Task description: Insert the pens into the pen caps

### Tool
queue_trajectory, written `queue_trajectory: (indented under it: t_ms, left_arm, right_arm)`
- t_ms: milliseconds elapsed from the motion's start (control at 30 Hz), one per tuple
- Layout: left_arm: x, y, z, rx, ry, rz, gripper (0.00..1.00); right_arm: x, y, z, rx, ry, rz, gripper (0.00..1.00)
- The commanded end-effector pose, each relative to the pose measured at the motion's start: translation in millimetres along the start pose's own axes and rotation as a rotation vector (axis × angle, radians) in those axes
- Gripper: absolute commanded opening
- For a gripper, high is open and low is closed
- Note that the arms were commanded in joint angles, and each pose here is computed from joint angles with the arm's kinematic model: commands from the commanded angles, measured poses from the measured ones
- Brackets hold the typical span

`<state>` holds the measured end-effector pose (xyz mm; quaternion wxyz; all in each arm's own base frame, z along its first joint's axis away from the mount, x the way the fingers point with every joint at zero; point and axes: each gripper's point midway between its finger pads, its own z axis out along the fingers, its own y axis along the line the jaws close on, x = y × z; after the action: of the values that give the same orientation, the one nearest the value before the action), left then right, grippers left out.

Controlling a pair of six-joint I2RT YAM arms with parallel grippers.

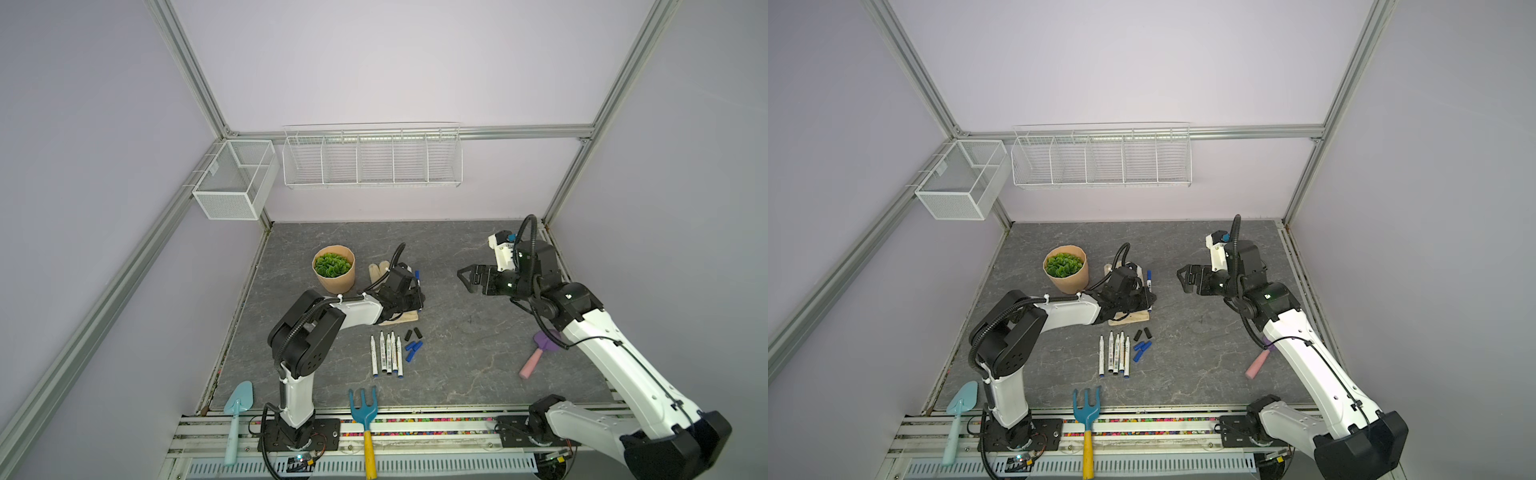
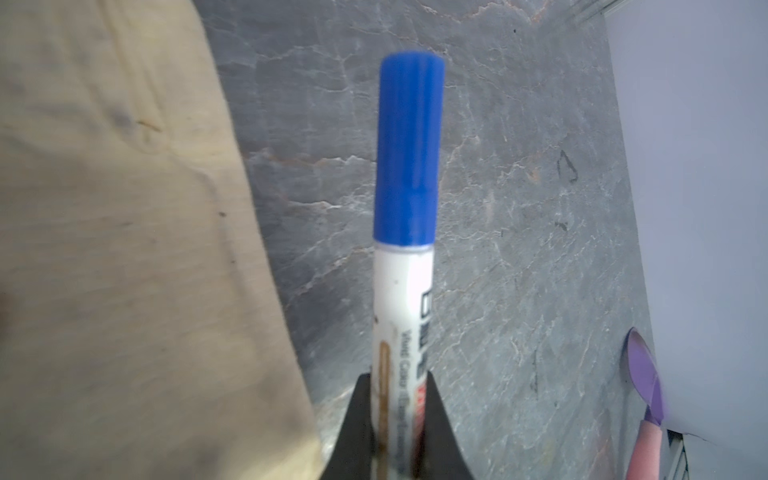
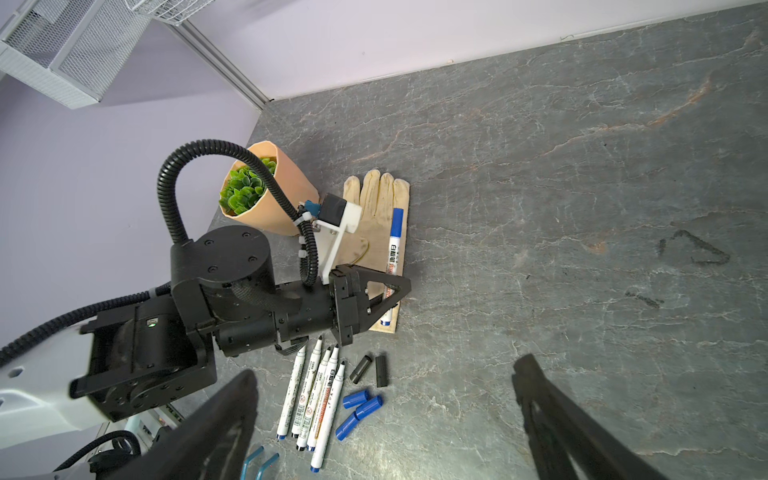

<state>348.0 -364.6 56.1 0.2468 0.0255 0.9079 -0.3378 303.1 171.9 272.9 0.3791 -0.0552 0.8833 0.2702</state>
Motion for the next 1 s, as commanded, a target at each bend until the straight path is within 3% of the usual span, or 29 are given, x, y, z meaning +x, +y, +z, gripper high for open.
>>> queue_trajectory:
  t_ms: [0,333,533,733,833,967]
  left_arm:
    - [-1.1,3.1,9.2,-0.014,0.004,-0.043,0.14]
    - [9.9,22.2,17.5,-0.096,0.041,-0.061,0.29]
    - [12.3,24.5,17.9,-0.118,0.049,-0.06,0.29]
    - [11.5,3.4,15.7,-0.087,0.052,-0.002,0.3]
    - [3.0,-13.7,2.4,-0.046,0.014,0.033,0.31]
    - [-14.6,-23.9,-41.5,-0.039,-0.091,0.066,0.35]
  right_arm:
    - [5.0,-5.9,-2.6,0.022,0.0,-0.02,0.98]
    - [3.7,-8.0,-5.0,0.035,-0.009,-0.023,0.98]
    - [3.7,-8.5,-5.9,0.037,-0.013,-0.025,0.98]
    - [6.8,-17.2,-4.5,0.079,-0.011,-0.018,0.97]
    - [13.0,-52.2,5.6,0.221,-0.007,0.08,0.97]
    - [31.2,-124.8,29.5,0.44,0.076,0.315,0.92]
